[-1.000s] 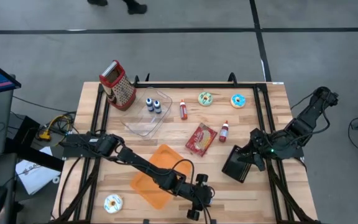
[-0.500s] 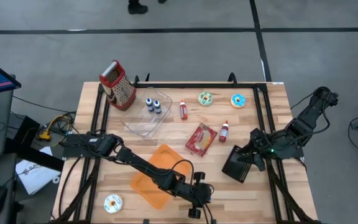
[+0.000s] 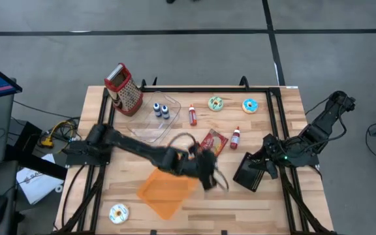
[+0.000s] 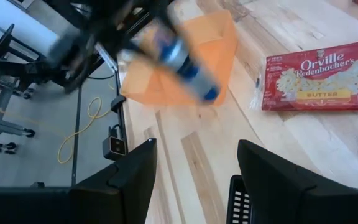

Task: Pick & Place Food Item
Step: Put the blue food coloring bottle into the transparent bin

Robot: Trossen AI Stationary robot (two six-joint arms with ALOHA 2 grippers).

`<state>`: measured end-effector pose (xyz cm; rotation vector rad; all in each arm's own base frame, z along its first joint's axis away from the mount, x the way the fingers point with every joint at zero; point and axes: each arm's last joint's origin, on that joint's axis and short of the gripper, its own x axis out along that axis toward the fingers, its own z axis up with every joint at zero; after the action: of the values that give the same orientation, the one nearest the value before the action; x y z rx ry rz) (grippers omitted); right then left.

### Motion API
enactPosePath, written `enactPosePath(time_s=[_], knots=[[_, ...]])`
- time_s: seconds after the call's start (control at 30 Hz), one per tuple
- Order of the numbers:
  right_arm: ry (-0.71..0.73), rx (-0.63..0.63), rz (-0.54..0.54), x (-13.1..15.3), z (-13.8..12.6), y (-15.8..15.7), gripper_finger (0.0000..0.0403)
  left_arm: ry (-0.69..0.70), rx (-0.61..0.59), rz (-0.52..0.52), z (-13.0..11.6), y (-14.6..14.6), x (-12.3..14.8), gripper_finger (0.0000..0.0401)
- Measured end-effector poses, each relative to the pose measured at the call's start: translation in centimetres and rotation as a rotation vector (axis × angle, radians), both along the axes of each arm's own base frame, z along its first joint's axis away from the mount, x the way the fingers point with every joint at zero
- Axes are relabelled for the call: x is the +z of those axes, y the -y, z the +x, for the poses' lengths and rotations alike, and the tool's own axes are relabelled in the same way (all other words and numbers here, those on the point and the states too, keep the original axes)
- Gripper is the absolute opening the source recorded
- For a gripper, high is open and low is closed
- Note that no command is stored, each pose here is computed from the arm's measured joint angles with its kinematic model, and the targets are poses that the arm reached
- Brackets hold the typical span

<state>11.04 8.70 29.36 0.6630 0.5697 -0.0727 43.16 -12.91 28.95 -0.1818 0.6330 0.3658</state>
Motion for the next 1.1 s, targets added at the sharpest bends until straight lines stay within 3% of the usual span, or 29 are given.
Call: enactPosePath(time_s=[0.2, 0.4, 0.67, 0.8, 1.1], knots=[[0.016, -0.032, -0.016, 0.0, 0.0, 0.1, 0.0216, 0.046, 0.385, 0.045, -4.1, -4.9, 4.7, 0.0109], [0.012, -0.047, -0.006, 0.0, 0.0, 0.2, 0.0216, 0.108, 0.68, 0.074, -9.0, -7.3, 6.7, 0.0109], [0.021, -0.079, 0.003, 0.1, -0.1, 0.4, 0.0216, 0.156, 0.96, -0.057, -14.2, -9.1, 2.9, 0.0109], [0.022, -0.079, 0.004, 0.1, -0.3, 0.5, 0.0216, 0.16, 1.07, -0.072, -16.3, -10.6, 0.6, 0.0109], [0.002, -0.107, 0.006, 0.0, -0.5, 0.9, 0.0216, 0.091, 1.16, -0.033, -18.0, -14.2, -1.5, 0.0109]])
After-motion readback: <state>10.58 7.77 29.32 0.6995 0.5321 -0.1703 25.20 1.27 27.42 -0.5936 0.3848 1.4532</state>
